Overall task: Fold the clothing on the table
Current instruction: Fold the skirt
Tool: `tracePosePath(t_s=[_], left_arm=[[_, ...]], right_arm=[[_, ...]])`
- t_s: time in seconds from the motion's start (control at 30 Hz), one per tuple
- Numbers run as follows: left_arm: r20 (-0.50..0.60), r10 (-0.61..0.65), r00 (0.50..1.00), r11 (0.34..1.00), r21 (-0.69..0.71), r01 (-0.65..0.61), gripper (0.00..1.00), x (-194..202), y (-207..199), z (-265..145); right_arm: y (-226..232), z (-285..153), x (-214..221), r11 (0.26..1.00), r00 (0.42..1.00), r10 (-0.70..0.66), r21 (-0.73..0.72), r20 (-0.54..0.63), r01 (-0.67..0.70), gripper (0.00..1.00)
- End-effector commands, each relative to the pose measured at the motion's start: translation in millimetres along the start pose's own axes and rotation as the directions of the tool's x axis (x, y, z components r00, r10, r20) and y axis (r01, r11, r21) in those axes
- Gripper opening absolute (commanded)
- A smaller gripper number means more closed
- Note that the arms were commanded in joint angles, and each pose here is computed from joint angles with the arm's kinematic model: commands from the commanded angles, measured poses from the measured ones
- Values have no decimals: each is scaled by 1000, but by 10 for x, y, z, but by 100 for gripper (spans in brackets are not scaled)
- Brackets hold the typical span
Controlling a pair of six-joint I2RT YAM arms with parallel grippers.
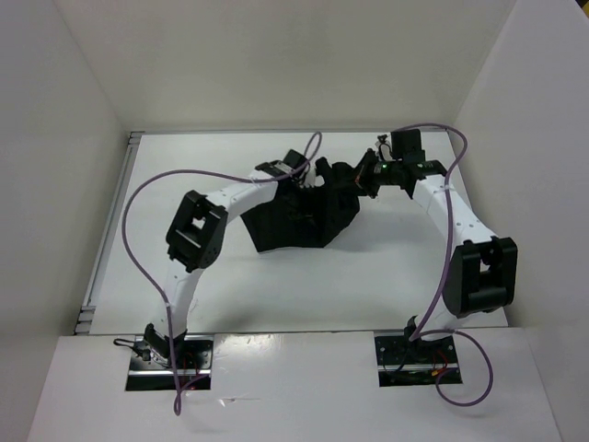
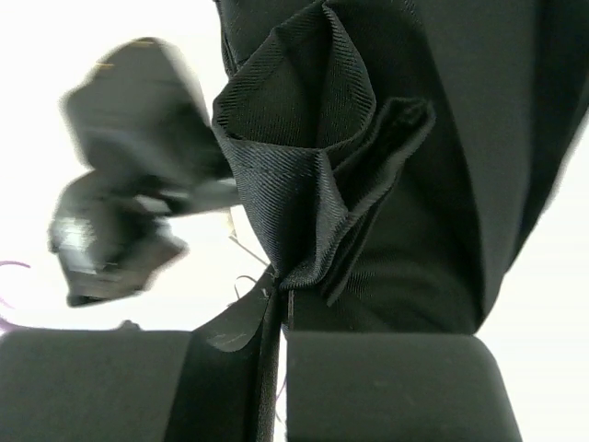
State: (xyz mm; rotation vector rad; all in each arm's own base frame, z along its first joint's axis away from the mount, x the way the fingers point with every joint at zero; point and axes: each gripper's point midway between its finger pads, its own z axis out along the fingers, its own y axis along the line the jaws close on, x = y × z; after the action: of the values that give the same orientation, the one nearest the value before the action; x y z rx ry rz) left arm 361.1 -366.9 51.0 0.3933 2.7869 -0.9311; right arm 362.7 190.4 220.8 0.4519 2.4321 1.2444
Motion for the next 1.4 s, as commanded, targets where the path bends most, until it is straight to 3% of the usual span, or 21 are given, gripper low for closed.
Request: tracePosePath(t_s=[0.0, 0.1, 0.23, 0.3, 0.33, 0.4, 0.53, 0.67, 0.8, 1.0, 1.37], left_arm=[[195, 32, 980, 995, -103, -12, 47, -442, 143, -895], [255, 37, 966, 991, -134, -2, 48, -479, 221, -1292], [327, -40, 944, 965, -232, 121, 45, -393, 762, -1702], [297, -86, 951, 939, -295, 177, 39, -208, 1113, -1639], [304, -104, 947, 915, -344, 211, 29, -165, 1335, -1681], [272, -138, 952, 889, -391, 240, 20, 31, 1567, -1624], [225, -182, 957, 874, -410, 262, 12, 231, 1812, -1370], [167, -236, 957, 892, -353, 282, 9, 377, 1833, -1104], [177, -235, 956, 917, -286, 279, 7, 307, 1774, -988], [146, -246, 958, 940, -205, 273, 7, 307, 1585, -791], [146, -246, 958, 954, -138, 266, 7, 266, 1329, -775]], right_arm=[[111, -188, 6, 997, 998, -54, -55, 23, 55, 0], [34, -182, 66, 997, 998, -58, -42, 10, 59, 0], [-26, -191, 85, 998, 998, -57, -17, 15, 57, 0], [-57, -190, 89, 998, 998, -59, -3, 16, 59, 0], [-86, -202, 48, 999, 998, -54, 7, 30, 53, 0], [-63, -225, 50, 998, 998, -59, 2, 35, 59, 0], [-74, -227, 64, 999, 998, -54, 7, 30, 53, 0], [-39, -238, 47, 999, 998, -49, 2, 35, 49, 0], [49, -180, 122, 998, 997, -68, -16, 19, 69, 0], [140, 109, 215, 997, 997, -76, -28, -23, 75, 0], [478, 701, 398, 989, 984, -135, -78, -117, 127, 0]])
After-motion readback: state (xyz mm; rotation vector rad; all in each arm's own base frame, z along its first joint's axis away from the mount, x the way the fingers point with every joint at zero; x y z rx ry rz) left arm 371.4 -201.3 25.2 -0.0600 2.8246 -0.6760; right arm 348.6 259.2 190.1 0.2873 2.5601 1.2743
